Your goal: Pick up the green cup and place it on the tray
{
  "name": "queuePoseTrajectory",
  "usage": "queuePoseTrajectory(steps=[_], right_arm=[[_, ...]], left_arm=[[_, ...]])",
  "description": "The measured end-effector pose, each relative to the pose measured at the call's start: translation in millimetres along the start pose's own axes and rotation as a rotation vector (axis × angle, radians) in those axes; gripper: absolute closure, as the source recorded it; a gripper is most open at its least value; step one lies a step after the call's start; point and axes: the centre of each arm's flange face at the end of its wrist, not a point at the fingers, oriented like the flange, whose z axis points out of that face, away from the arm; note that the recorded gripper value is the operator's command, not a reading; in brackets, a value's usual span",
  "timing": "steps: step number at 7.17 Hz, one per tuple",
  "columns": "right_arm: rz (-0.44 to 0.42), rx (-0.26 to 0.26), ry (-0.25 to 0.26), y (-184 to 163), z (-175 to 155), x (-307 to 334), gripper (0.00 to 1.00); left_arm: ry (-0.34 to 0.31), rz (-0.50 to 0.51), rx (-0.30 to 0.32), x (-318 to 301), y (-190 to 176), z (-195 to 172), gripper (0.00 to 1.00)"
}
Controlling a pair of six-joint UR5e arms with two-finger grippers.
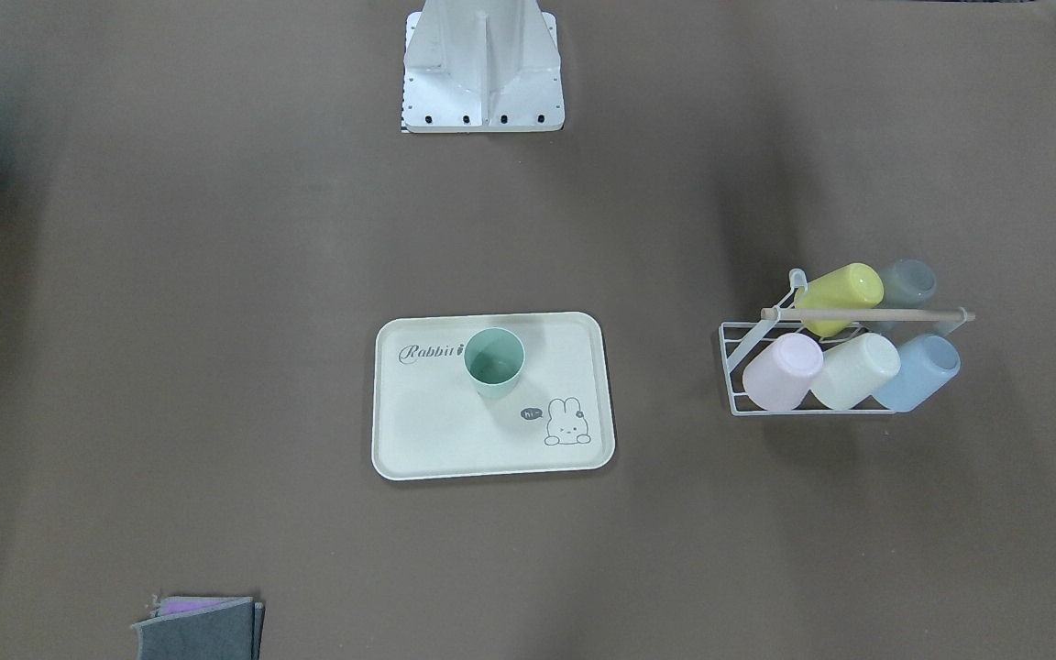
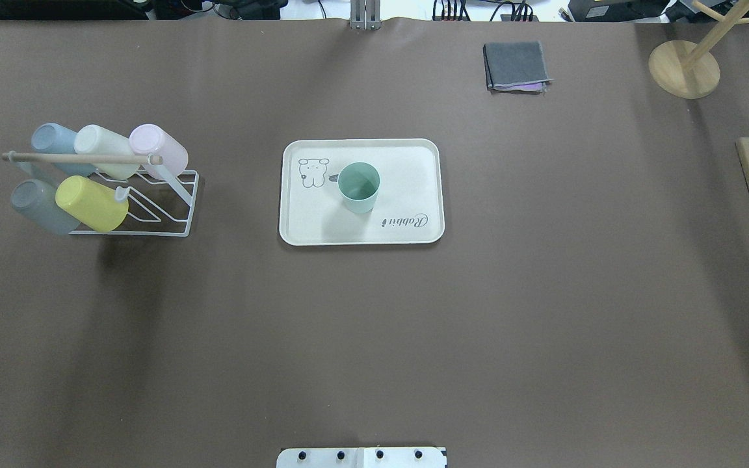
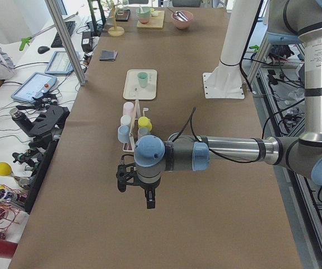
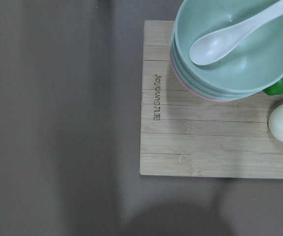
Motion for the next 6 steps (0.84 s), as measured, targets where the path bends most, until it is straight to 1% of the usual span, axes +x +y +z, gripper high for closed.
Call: queuePoseTrajectory(steps=[2,6], right_arm=[[0.003,-0.003,-0.001,1.7,1.1,1.0,0.0],[0.003,-0.003,0.0,2.0,1.0,1.3,0.0]], left_arm=[[0.029,-0.011,-0.003,-2.4,7.3,0.8,0.02],[0.039,-0.007,0.0,-0.5,8.3,-0.6,0.02]])
